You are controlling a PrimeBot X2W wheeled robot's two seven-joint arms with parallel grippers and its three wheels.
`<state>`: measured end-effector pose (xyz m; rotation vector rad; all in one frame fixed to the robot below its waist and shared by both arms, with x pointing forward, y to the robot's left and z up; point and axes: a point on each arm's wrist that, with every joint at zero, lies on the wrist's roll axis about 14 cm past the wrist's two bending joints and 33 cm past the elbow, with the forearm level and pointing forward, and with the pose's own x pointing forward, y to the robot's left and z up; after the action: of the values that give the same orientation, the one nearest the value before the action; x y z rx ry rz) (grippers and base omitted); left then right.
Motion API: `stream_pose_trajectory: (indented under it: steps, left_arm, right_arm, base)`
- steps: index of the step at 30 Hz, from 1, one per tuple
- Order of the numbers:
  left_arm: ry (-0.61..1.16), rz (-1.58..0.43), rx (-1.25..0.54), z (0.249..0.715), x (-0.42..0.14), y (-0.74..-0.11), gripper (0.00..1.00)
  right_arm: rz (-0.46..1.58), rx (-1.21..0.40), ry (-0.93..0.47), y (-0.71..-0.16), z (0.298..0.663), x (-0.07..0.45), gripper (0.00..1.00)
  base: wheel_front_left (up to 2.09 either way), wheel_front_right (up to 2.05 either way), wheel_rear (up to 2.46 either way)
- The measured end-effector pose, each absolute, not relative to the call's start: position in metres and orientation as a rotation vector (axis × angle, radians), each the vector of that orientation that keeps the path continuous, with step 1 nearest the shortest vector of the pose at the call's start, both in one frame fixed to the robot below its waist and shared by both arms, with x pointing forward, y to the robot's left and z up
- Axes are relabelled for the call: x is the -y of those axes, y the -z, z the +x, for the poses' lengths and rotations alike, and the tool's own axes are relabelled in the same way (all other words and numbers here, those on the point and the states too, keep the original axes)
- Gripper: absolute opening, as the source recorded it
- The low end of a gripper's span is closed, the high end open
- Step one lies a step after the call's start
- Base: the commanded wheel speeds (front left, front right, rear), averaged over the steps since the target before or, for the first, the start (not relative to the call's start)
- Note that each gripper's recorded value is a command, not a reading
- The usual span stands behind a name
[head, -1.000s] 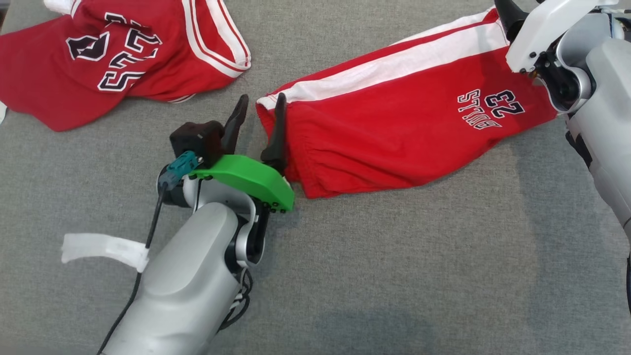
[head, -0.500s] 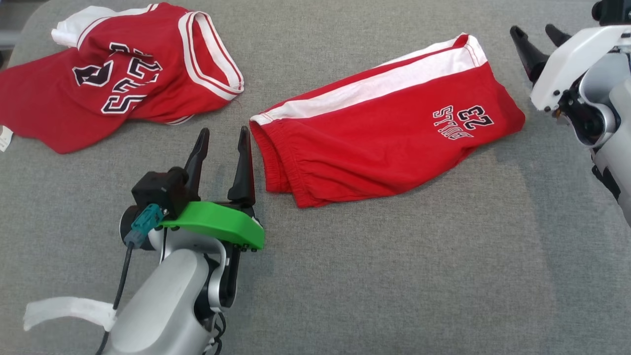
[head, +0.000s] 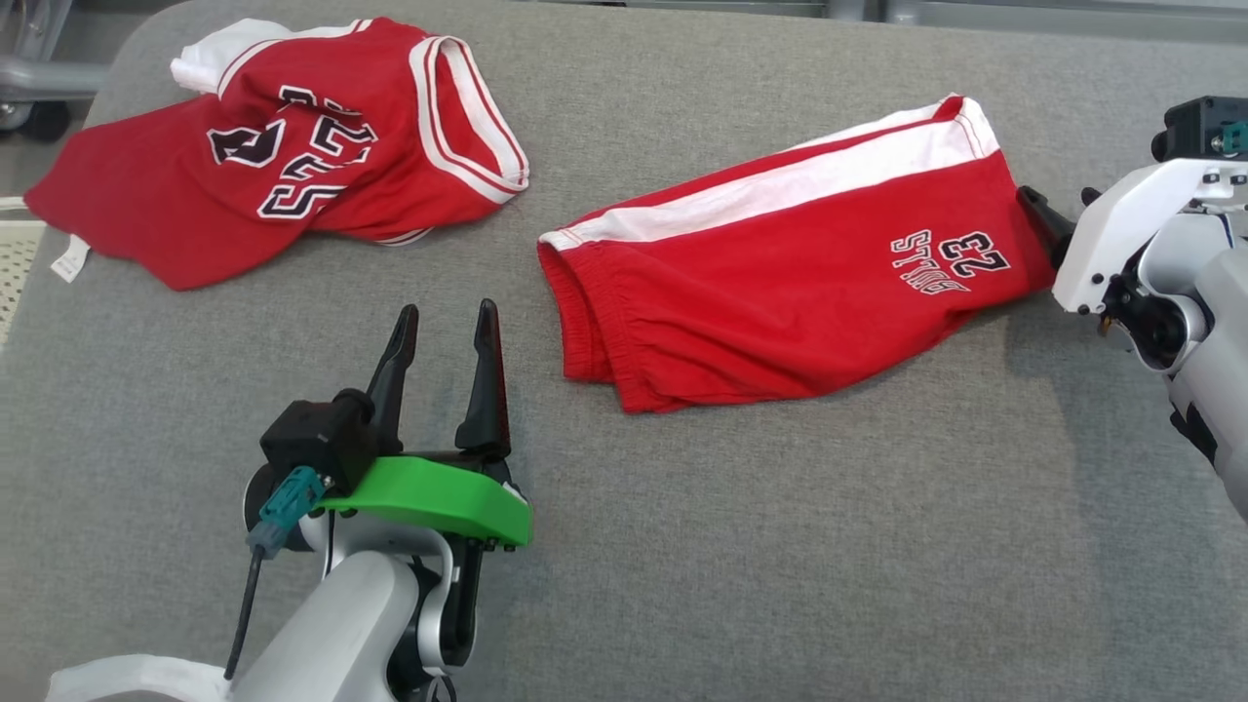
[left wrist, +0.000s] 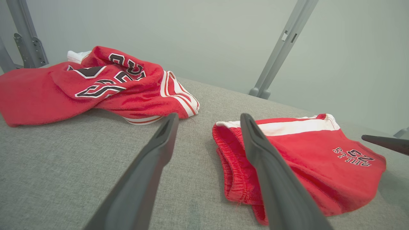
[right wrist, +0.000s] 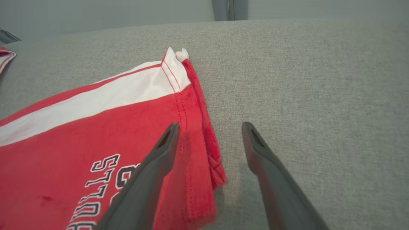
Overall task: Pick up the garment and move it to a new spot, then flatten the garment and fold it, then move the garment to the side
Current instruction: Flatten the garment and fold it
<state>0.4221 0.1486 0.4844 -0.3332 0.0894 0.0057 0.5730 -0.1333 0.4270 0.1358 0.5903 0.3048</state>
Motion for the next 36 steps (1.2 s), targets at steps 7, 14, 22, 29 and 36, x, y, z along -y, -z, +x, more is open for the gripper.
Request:
stream_pose_trajectory:
  steps: [7, 14, 22, 29, 36]
  left_arm:
    - [-0.058, -0.329, -0.074, 0.41, -0.165, -0.489, 1.0]
    - [-0.098, -0.319, -0.078, 0.404, -0.179, -0.488, 1.0]
    - [-0.116, -0.316, -0.08, 0.401, -0.184, -0.487, 1.0]
    - [-0.112, -0.314, -0.082, 0.401, -0.184, -0.486, 1.0]
    - [-0.077, -0.32, -0.078, 0.403, -0.173, -0.488, 1.0]
  right_arm:
    - [0.158, -0.631, -0.298, -0.413, 0.574, 0.119, 1.0]
    - [0.162, -0.688, -0.29, -0.395, 0.574, 0.108, 1.0]
    - [0.179, -0.724, -0.284, -0.391, 0.575, 0.102, 0.42]
    - [0.221, -0.724, -0.271, -0.394, 0.57, 0.101, 0.0]
    - [0.297, -0.672, -0.259, -0.409, 0.563, 0.108, 0.0]
  base:
    - [0.0, 0.0, 0.0]
    - [0.0, 0.0, 0.0]
    - [0.0, 0.0, 0.0]
    - [0.0, 0.0, 0.0]
    - [0.0, 0.0, 0.0]
